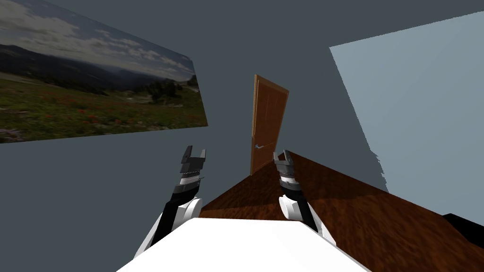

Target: Pull the door open

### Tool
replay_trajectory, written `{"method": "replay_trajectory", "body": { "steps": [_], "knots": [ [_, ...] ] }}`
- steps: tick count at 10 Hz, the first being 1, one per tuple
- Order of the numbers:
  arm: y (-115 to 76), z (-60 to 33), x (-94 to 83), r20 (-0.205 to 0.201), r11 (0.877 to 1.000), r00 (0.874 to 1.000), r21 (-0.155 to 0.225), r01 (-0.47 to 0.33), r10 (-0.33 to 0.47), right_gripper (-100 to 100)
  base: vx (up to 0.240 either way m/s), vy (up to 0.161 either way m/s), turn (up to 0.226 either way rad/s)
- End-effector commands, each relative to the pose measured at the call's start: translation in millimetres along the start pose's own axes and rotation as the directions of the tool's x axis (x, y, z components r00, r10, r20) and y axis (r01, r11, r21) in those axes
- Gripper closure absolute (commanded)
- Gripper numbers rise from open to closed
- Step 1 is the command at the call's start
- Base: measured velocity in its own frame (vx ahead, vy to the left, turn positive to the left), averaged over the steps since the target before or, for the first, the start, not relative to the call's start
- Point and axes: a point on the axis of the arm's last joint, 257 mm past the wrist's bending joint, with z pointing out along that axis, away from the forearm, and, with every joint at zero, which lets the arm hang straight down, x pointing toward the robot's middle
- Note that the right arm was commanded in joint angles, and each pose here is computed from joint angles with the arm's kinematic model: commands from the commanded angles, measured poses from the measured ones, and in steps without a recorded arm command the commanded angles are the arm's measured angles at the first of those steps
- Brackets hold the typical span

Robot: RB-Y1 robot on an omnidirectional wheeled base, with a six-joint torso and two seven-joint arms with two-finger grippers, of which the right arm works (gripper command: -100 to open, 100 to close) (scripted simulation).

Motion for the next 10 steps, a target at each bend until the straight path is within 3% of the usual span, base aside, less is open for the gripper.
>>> {"method": "replay_trajectory", "body": {
  "steps": [1,10],
  "knots": [
    [-13.7,-3.6,0.5,-0.004,1.0,1.0,0.023,-0.005,0.005,-100,0.036,-0.048,0.051],
    [-96.4,-29.5,-1.0,-0.029,0.986,0.999,0.168,-0.024,0.029,-100,0.065,-0.076,0.089]
  ]
}}
